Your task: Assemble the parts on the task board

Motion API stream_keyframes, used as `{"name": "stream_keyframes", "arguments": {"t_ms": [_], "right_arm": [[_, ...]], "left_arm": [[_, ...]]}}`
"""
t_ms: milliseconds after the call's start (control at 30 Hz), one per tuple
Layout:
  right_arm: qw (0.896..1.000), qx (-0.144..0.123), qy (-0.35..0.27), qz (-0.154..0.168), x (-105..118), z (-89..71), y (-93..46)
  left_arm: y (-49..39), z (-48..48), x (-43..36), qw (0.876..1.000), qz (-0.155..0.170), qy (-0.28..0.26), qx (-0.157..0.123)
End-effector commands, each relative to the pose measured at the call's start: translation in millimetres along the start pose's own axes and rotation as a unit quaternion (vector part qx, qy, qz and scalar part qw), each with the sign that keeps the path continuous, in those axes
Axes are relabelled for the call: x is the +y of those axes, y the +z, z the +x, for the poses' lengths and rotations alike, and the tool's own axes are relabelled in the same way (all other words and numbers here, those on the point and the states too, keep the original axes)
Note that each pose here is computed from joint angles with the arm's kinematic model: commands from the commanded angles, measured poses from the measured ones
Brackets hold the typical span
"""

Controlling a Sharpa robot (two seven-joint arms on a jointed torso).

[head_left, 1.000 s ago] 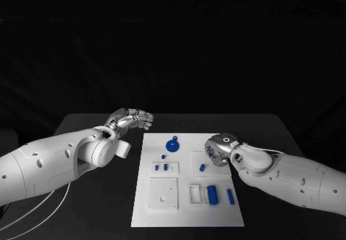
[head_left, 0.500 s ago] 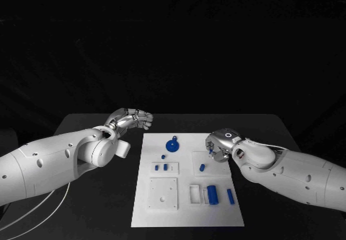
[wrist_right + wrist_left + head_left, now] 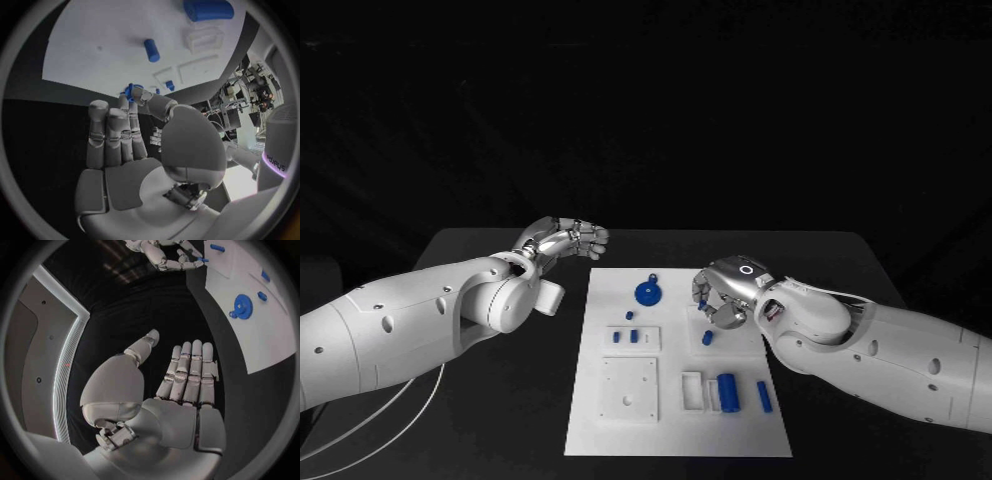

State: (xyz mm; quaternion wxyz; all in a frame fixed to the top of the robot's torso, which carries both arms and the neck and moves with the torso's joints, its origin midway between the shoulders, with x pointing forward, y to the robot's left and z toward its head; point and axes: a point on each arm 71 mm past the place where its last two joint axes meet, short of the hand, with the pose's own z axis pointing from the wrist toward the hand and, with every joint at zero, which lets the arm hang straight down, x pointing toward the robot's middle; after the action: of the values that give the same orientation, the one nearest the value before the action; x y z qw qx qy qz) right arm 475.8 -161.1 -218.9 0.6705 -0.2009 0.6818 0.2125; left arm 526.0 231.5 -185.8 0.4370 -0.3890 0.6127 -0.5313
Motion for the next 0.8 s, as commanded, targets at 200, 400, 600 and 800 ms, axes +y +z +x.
{"name": "stream_keyframes", "arguments": {"t_ms": [200, 400, 600, 800], "right_arm": [[0.999, 0.0, -0.006, -0.05, 45, -1.1, 10.1], [0.996, 0.007, -0.007, -0.085, 76, 8.0, 12.8], [0.993, 0.021, -0.013, -0.112, 101, 25.1, 13.4], [0.991, 0.037, -0.011, -0.128, 121, 45.1, 10.1]], "left_arm": [[1.4, 0.6, -1.7, 1.0, 0.005, 0.0, -0.007], [2.9, 0.3, -1.5, 1.0, 0.005, 0.002, -0.011], [4.7, -0.4, -1.1, 1.0, 0.005, 0.003, -0.014], [6.1, 3.7, -1.5, 1.0, 0.005, 0.002, -0.009]]}}
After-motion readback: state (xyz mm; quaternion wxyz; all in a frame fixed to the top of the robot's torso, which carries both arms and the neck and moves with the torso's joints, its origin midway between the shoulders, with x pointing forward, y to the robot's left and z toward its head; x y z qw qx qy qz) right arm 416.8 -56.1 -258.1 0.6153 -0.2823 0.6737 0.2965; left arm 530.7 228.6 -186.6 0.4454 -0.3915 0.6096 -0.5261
